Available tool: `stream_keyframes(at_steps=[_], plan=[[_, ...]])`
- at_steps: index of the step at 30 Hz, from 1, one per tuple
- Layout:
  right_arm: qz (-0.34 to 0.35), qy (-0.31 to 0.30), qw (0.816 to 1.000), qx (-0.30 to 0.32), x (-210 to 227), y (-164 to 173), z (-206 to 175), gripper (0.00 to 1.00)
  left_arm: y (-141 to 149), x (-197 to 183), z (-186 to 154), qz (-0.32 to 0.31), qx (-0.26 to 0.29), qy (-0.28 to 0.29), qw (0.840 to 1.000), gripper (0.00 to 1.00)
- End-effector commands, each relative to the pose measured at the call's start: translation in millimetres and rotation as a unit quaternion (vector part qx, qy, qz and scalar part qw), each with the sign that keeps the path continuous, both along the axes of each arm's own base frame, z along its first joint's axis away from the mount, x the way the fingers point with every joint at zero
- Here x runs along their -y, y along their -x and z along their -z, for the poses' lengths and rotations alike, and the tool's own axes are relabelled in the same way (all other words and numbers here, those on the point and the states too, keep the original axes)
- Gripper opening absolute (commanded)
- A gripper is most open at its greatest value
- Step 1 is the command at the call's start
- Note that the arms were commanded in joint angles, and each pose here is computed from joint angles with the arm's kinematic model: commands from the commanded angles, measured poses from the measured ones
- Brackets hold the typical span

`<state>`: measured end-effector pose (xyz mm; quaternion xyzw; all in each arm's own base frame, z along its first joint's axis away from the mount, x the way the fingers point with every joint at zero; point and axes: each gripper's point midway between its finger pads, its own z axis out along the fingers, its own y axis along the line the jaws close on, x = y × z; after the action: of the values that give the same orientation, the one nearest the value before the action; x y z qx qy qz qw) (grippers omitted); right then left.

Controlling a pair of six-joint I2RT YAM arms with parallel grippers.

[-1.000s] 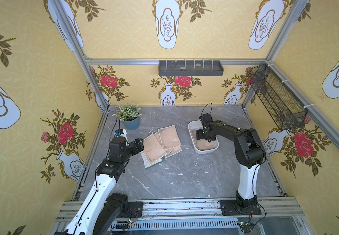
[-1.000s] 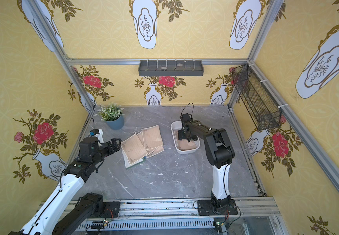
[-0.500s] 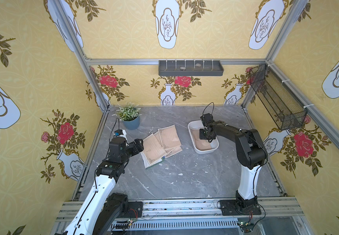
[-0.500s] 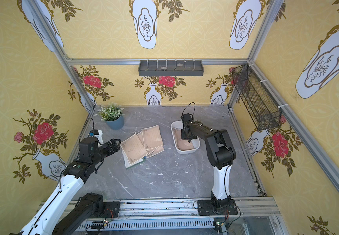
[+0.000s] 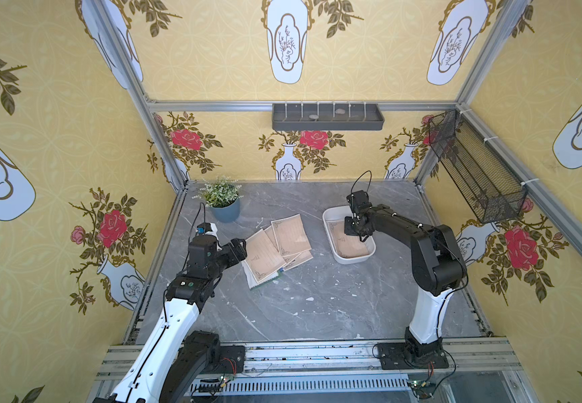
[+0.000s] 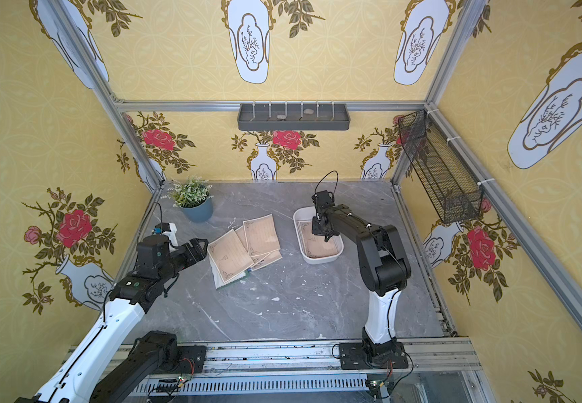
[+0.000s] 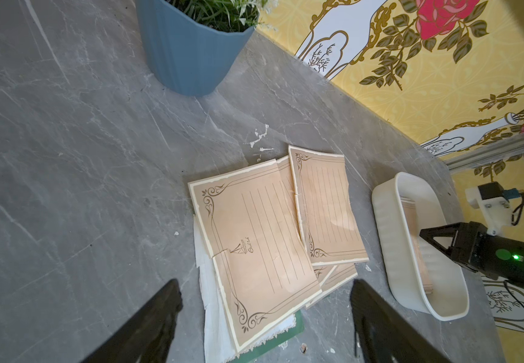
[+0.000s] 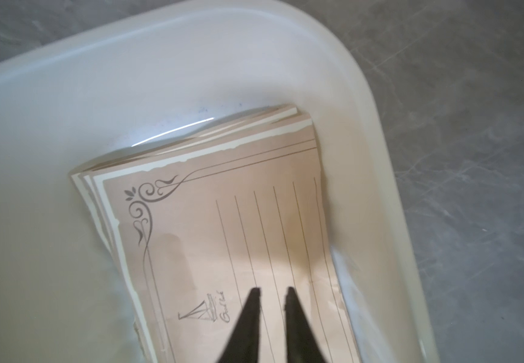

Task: Take out the stationery paper from the storage box
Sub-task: Pick up the stationery paper from the storage box.

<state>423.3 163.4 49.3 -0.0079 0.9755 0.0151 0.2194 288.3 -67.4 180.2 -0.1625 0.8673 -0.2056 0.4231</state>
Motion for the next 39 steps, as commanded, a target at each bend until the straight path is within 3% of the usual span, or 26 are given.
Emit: stream_keyframes(at_steps=[1, 6, 11, 16, 27, 32, 39], plan=[[0.014, 0.037, 0.999, -0.023, 13.0, 3.8, 16.6, 0.53, -1.5, 2.0, 1.4, 0.002, 0.002, 0.007, 1.000, 0.86], [0.038, 0.036, 0.998, -0.036, 19.2, 6.2, 36.2, 0.52, -1.5, 1.7, 1.1, 0.002, 0.003, 0.007, 1.000, 0.86], [0.052, 0.013, 0.997, -0.052, 17.2, 14.7, 48.6, 0.21, -0.7, 2.4, 1.6, 0.004, 0.001, 0.007, 1.000, 0.86], [0.059, 0.007, 0.998, -0.038, 18.8, 16.9, 36.1, 0.00, 0.5, 2.5, 0.4, 0.005, 0.002, 0.007, 1.000, 0.86], [0.067, -0.037, 0.994, 0.078, 21.4, 6.9, -69.5, 0.00, -5.7, 12.3, 3.1, 0.022, -0.004, 0.027, 0.999, 0.84], [0.065, -0.056, 0.992, 0.096, 20.7, 10.3, -94.1, 0.00, -8.5, 17.2, 4.1, 0.032, -0.006, 0.033, 0.999, 0.84], [0.047, -0.089, 0.989, 0.108, 8.8, 11.1, -119.5, 0.00, -30.7, 61.0, -9.4, 0.112, 0.008, 0.119, 0.986, 0.83]])
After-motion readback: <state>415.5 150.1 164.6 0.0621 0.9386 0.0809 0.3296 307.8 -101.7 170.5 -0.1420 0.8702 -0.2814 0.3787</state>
